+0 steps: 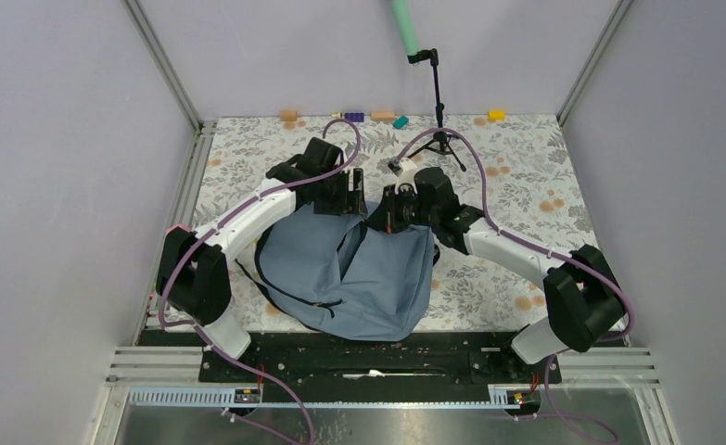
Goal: Pack the student bag
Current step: Zip the student bag at the center of the board.
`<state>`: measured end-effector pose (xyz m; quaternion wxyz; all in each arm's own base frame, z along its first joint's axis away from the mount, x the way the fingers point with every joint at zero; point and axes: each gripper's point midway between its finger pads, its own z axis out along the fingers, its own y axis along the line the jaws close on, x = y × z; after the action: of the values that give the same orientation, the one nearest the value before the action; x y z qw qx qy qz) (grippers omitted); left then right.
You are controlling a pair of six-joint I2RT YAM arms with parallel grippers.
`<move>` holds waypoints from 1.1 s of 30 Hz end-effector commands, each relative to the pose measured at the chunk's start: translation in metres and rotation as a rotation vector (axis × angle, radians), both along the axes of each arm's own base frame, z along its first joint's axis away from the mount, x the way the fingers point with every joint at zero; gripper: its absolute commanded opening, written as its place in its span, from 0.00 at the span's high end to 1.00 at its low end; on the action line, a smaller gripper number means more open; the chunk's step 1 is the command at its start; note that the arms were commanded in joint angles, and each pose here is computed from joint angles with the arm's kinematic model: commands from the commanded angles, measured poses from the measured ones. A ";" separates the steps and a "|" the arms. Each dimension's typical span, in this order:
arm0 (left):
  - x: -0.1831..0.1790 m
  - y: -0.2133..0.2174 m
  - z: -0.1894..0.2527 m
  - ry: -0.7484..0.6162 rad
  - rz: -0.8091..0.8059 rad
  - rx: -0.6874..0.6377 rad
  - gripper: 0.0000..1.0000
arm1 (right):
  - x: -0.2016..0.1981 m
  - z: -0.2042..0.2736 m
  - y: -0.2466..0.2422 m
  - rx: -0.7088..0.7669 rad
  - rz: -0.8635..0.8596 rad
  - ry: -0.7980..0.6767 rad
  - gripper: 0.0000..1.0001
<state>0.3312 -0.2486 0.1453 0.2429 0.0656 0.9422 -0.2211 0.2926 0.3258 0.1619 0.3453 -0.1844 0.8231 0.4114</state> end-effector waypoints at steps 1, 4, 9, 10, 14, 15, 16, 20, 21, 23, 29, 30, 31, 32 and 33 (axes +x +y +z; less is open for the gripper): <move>0.012 -0.017 0.024 -0.061 -0.009 -0.102 0.29 | -0.008 0.030 0.010 0.059 0.031 -0.067 1.00; 0.012 -0.022 0.029 -0.068 -0.019 -0.138 0.28 | -0.008 0.029 0.012 0.058 0.030 -0.069 1.00; 0.007 -0.028 0.015 -0.019 -0.044 -0.149 0.29 | -0.009 0.030 0.014 0.061 0.028 -0.072 1.00; 0.005 -0.029 0.010 -0.001 -0.050 -0.149 0.32 | -0.009 0.030 0.015 0.063 0.028 -0.075 1.00; 0.000 -0.034 0.003 0.025 -0.072 -0.166 0.62 | -0.007 0.030 0.015 0.061 0.020 -0.077 1.00; 0.000 -0.034 0.003 0.022 -0.073 -0.169 0.71 | -0.007 0.030 0.016 0.062 0.019 -0.077 1.00; 0.001 -0.034 0.004 0.017 -0.071 -0.170 0.79 | -0.006 0.030 0.016 0.060 0.017 -0.076 1.00; 0.004 -0.037 0.006 0.012 -0.057 -0.196 1.00 | -0.006 0.030 0.014 0.033 0.001 -0.082 1.00; 0.005 -0.039 0.007 0.011 -0.054 -0.206 1.00 | -0.005 0.030 0.013 0.025 -0.007 -0.085 1.00; 0.008 -0.041 0.010 0.006 -0.041 -0.223 1.00 | -0.003 0.031 0.011 0.005 -0.028 -0.089 1.00; 0.028 -0.037 0.024 -0.043 0.060 -0.281 1.00 | -0.013 0.040 0.019 -0.060 -0.037 -0.131 1.00; 0.031 -0.036 0.027 -0.053 0.076 -0.291 1.00 | -0.018 0.043 0.023 -0.054 -0.031 -0.137 1.00; 0.034 -0.035 0.027 -0.058 0.090 -0.297 1.00 | -0.023 0.046 0.026 -0.050 -0.025 -0.142 1.00; 0.038 -0.033 0.028 -0.068 0.104 -0.301 1.00 | -0.028 0.049 0.030 -0.044 -0.018 -0.149 1.00; 0.041 -0.031 0.029 -0.075 0.118 -0.305 1.00 | -0.033 0.052 0.033 -0.041 -0.011 -0.153 1.00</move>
<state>0.3365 -0.2710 0.1371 0.2182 0.0077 0.9293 -0.2980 0.2803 0.3350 0.1556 0.3661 -0.1925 0.8461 0.3361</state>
